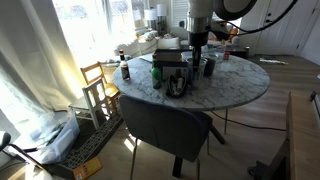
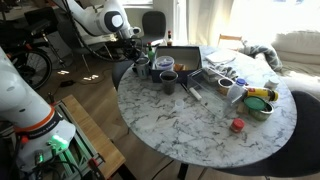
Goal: Pick up the silver cup and pour its contents into the clear cup on the table, put the silver cup back on the table
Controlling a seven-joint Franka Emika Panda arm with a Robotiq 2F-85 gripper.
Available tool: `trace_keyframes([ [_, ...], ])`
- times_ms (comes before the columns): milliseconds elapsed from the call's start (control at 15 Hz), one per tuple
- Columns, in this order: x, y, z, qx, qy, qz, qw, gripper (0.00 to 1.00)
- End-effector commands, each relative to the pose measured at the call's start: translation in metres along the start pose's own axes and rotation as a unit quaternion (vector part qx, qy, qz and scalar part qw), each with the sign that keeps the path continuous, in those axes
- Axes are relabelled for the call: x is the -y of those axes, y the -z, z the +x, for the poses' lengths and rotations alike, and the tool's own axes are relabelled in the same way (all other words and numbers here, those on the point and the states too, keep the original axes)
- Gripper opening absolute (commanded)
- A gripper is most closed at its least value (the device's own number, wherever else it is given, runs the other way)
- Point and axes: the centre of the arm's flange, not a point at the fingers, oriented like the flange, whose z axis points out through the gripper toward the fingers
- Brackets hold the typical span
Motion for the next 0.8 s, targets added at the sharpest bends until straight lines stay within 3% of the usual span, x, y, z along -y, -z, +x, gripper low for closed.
trace_keyframes([
  [0,0.007,-0.019,0.009,0.003,-0.004,-0.012,0.9999,0.01],
  [133,0.010,-0.025,0.009,0.007,-0.006,-0.016,0.9998,0.01],
  [200,0.011,-0.027,0.009,0.007,-0.009,-0.018,0.9998,0.21],
  [400,0.012,-0.020,0.007,-0.002,-0.014,-0.019,0.9997,0.42],
  [733,0.006,0.029,-0.009,-0.018,-0.003,-0.006,0.9998,0.80],
])
